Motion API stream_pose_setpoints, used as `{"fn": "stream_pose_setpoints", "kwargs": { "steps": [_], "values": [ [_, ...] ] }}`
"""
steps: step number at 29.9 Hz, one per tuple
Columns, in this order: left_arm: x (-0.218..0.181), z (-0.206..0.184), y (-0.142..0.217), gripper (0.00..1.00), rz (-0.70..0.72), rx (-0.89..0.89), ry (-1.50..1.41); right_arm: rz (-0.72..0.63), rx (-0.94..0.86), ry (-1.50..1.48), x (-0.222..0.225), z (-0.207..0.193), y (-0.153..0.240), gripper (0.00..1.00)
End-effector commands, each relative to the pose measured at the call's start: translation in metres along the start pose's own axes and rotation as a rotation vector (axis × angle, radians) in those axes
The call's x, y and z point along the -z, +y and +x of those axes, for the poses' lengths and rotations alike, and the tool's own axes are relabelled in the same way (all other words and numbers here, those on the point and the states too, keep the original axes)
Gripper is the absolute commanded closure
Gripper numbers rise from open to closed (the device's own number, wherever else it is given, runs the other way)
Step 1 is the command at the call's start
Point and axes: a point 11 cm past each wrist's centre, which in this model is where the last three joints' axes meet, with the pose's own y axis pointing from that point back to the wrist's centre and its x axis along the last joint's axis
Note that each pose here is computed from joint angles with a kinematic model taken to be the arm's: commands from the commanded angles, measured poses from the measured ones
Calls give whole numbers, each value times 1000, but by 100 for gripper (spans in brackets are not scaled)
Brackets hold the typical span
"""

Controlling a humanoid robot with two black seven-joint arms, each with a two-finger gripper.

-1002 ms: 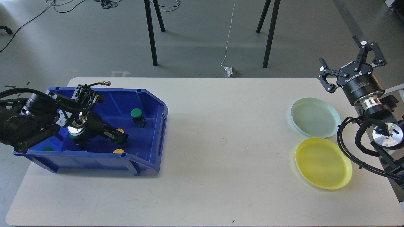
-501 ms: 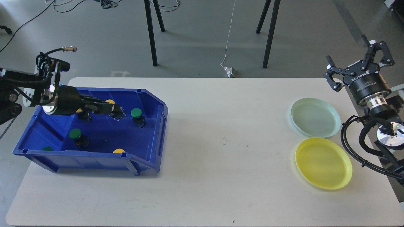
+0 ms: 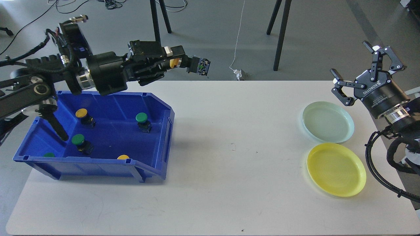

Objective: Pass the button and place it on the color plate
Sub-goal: 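Lift the button out and extend the left arm toward the right gripper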

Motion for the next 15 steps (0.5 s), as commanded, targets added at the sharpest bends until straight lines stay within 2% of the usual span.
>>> {"fn": "stream_pose_setpoints", "kwargs": {
  "steps": [1,7,15],
  "values": [
    [3,-19,-39,92,-80,37,98,-14,54,51,-1,-31,1,1],
    [21,-40,-70,92,-104,51,170,-26,103,102,-32,-77,-15,1],
    [23,-41,-72,92,-105,48,175,-15,211,-53,-81,-134,-39,1]
  ]
}}
